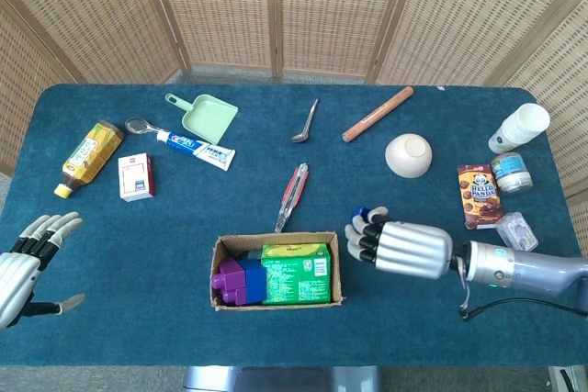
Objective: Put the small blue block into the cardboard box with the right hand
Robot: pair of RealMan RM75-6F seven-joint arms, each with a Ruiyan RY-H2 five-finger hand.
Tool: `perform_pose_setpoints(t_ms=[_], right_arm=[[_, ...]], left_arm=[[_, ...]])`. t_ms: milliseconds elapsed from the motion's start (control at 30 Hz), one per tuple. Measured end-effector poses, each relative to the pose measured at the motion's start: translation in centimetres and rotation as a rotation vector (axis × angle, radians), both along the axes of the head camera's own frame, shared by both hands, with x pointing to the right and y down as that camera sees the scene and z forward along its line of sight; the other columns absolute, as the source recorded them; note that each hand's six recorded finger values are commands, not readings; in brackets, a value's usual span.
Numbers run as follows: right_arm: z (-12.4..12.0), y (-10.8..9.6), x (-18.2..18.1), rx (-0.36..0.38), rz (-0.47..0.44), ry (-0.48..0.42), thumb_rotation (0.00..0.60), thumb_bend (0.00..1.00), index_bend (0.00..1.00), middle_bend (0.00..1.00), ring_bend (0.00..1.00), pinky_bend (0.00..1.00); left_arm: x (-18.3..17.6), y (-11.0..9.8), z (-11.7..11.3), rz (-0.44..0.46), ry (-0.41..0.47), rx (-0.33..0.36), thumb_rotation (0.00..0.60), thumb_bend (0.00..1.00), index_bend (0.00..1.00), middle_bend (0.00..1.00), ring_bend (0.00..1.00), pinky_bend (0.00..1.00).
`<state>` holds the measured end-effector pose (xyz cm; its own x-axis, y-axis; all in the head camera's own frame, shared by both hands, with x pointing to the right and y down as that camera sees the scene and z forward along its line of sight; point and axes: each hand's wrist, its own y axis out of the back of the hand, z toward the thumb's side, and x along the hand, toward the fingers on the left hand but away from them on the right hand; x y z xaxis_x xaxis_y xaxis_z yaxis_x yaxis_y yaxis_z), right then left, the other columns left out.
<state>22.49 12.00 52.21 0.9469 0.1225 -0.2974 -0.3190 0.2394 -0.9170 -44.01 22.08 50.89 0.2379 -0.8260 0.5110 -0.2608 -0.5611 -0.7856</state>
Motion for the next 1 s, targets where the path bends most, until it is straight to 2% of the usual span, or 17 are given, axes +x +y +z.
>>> perform_pose_setpoints(t_ms=[200, 533, 900, 967, 1000], right_arm=[[-0.4, -0.2, -2.5, 0.007, -0.036, -0.028, 0.6, 0.49, 0.42, 0.44, 0.34, 0.52], [-1.2, 0.8, -6.0, -0.01, -0.099, -0.068, 0.6, 0.49, 0.42, 0.44, 0.34, 0.52], [-0.3, 2.6, -9.1, -0.044, -0.16, -0.086, 0.6, 0.49, 0.42, 0.44, 0.34, 0.52], [0.1, 2.8, -9.6, -0.042, -0.172, -0.081, 0.6, 0.49, 0.39, 0.43, 0.34, 0.51], [0.3, 2.8, -9.7, -0.041, -0.175, -0.078, 0.6, 0.47, 0.34, 0.42, 0.34, 0.51]], left_arm=[[-0.4, -0.1, 0.4, -0.015, 0.0, -0.008, 0.6, 0.07, 0.03, 0.0, 0.0, 0.05], [-0.7, -0.1, 0.5, -0.021, 0.009, -0.005, 0.6, 0.07, 0.03, 0.0, 0.0, 0.05], [-0.3, 0.0, 0.2, -0.012, 0.019, 0.004, 0.6, 0.07, 0.03, 0.0, 0.0, 0.05], [-0.3, 0.0, 0.1, -0.01, 0.018, 0.006, 0.6, 0.07, 0.03, 0.0, 0.0, 0.05], [-0.3, 0.0, 0.1, -0.009, 0.017, 0.006, 0.6, 0.07, 0.03, 0.0, 0.0, 0.05]])
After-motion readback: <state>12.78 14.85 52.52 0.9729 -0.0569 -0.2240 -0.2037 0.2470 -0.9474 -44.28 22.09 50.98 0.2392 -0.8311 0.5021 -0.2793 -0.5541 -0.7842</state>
